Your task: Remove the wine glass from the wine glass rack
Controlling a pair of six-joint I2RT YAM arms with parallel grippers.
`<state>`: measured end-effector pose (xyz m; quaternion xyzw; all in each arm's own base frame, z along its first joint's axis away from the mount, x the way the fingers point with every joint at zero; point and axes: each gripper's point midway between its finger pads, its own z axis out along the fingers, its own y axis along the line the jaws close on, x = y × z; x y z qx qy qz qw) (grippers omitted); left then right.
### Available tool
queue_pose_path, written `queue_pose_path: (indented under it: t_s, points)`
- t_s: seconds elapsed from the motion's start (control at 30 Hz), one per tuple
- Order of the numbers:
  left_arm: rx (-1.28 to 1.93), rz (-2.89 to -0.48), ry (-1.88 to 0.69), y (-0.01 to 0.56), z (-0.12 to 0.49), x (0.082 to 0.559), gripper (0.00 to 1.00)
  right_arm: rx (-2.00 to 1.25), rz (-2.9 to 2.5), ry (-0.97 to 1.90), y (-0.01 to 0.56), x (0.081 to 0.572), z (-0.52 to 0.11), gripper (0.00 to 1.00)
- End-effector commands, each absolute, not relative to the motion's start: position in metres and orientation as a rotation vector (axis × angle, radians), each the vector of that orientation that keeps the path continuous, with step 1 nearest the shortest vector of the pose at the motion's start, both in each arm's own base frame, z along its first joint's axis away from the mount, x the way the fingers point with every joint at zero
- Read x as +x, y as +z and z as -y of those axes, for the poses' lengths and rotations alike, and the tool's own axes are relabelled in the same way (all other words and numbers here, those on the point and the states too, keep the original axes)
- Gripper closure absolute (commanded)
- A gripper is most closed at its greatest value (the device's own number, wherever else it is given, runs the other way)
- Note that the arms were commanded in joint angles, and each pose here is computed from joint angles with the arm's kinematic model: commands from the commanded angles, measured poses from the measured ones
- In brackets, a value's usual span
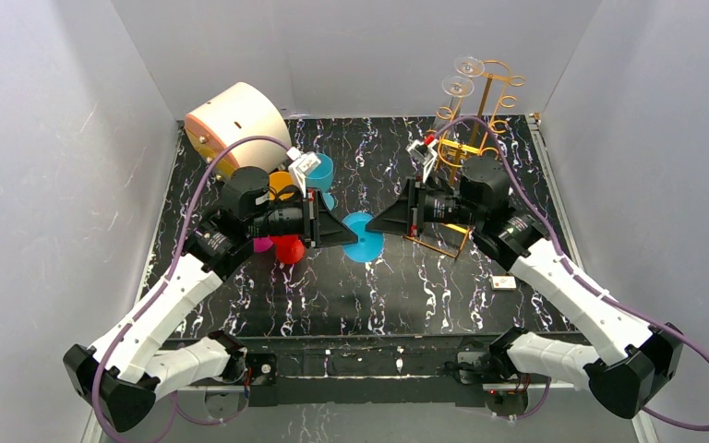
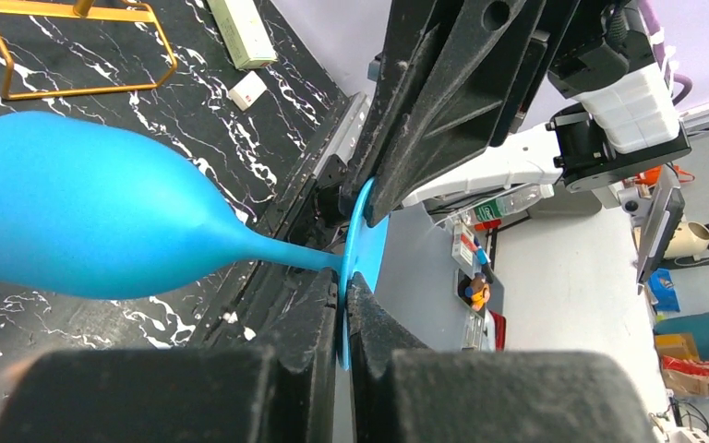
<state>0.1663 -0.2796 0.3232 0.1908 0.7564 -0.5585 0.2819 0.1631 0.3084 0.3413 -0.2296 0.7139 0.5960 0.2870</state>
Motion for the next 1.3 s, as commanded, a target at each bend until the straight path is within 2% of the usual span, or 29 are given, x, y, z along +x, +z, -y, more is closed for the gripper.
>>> queue_pose_path:
  t_s: [0.0, 0.2, 0.5, 0.6, 0.87, 1.17, 1.2, 1.27]
  points:
    - [0.521, -1.985, -1.470, 0.328, 0.278, 0.167, 1.00, -0.637, -1.815, 1.637, 0.357, 0.152, -0.305, 0.82]
    - [0.536, -1.945, -1.444, 0.335, 0.276, 0.168, 1.00, -0.590, -1.819, 1.643, 0.345, 0.140, -0.293, 0.48]
    - [0.573, -1.936, -1.468, 0.335, 0.278, 0.165, 1.00, -0.536, -1.749, 1.747, 0.335, 0.128, -0.288, 0.45]
    - [0.581, -1.926, -1.474, 0.337, 0.279, 0.163, 1.00, -0.514, -1.733, 1.763, 0.335, 0.133, -0.292, 0.47]
    - [0.570, -1.923, -1.477, 0.335, 0.279, 0.163, 1.00, -0.516, -1.715, 1.862, 0.338, 0.134, -0.305, 0.62]
    - [0.569, -1.910, -1.468, 0.338, 0.279, 0.165, 1.00, -0.523, -1.699, 1.856, 0.330, 0.132, -0.307, 0.99]
    - [0.569, -1.910, -1.464, 0.337, 0.279, 0.165, 1.00, -0.534, -1.685, 1.840, 0.328, 0.130, -0.305, 0.99]
    - [0.509, -1.948, -1.390, 0.335, 0.274, 0.175, 0.61, -0.588, -1.644, 1.790, 0.324, 0.128, -0.301, 0.99]
